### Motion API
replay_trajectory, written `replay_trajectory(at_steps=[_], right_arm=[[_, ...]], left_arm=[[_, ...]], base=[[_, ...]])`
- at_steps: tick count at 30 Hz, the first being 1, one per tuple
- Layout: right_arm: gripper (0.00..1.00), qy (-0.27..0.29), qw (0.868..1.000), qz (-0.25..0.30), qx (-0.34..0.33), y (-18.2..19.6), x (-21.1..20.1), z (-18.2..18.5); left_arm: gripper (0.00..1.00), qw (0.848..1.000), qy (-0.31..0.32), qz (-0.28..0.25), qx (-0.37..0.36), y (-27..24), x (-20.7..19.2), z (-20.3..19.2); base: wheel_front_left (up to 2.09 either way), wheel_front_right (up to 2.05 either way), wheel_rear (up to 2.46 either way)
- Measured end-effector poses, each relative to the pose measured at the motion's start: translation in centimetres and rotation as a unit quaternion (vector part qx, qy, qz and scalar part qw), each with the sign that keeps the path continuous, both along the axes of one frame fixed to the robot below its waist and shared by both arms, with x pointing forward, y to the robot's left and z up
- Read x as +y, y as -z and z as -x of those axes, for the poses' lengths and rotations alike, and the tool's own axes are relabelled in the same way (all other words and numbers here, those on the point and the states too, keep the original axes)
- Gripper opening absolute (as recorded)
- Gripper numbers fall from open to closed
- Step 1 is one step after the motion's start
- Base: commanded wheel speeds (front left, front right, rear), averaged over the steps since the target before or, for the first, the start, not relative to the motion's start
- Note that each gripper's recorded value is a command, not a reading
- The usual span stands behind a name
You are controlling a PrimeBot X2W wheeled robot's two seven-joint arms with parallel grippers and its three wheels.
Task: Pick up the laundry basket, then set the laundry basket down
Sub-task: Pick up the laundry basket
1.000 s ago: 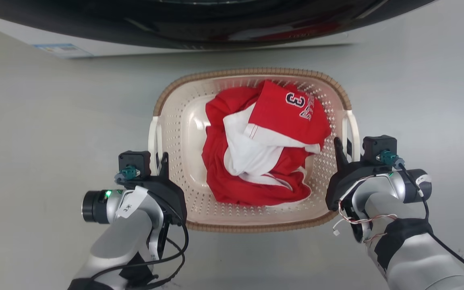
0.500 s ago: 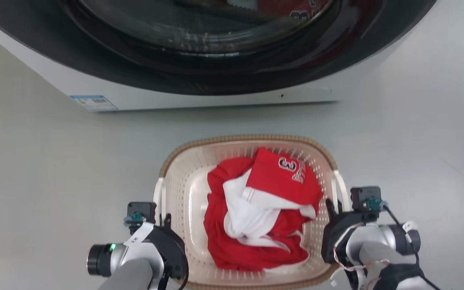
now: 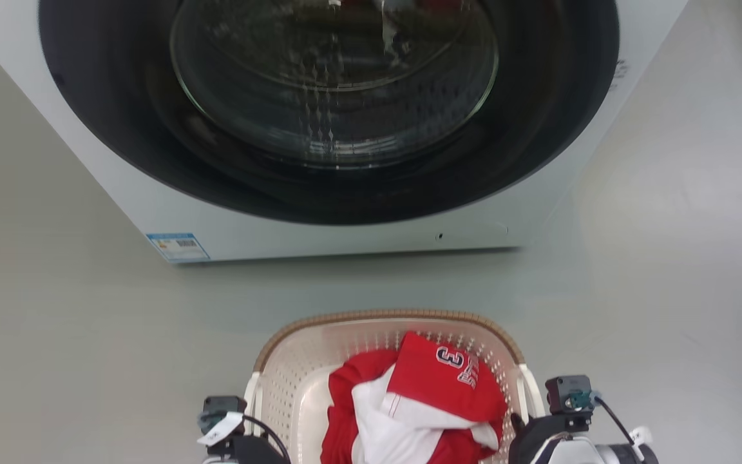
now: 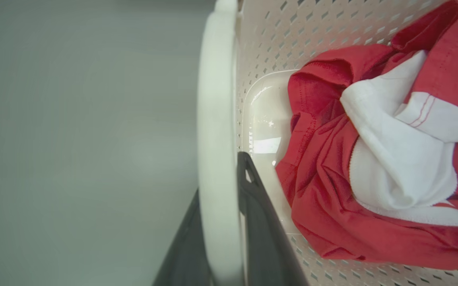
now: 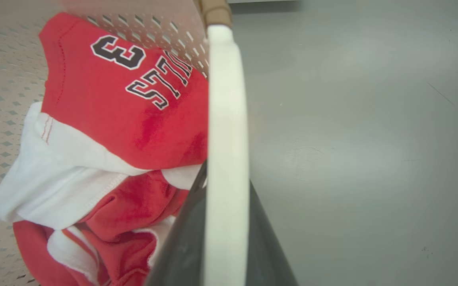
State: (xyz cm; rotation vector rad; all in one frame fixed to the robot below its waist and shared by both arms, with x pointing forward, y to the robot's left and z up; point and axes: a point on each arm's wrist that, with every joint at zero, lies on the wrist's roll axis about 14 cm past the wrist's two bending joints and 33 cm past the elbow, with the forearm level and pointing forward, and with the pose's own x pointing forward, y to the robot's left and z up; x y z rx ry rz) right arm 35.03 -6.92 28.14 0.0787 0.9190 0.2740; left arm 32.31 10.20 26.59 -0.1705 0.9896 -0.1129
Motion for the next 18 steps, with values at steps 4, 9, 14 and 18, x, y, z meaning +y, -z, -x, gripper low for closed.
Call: replay_trajectory(at_steps=[4,9,14,18], right_arm=[[0.0,-0.001,1.0,0.002,0.004,-0.7,0.0,1.5],[0.0,-0.001,1.0,0.001,0.01,-1.4,0.0,3.6],[0.0,0.002,1.0,0.001,0.008,-2.0,0.0,5.1],[0.0,0.003,1.0,0.0,-0.004,-2.9,0.1,5.0]], left_arm=[[0.0,1.0,0.001,0.0,0.002,-0.5,0.1,1.6],[0.0,1.0,-0.003,0.006,0.005,-1.0,0.0,3.6],[0.0,1.0,0.005,0.004,-0.003,-1.7,-0.2,4.6],[0.0,1.0,0.009,0.002,-0.016,-2.4,-0.2,4.3]], base=[[0.0,0.0,0.0],[0.0,0.0,0.0],[0.0,0.0,0.0],[0.0,0.0,0.0]])
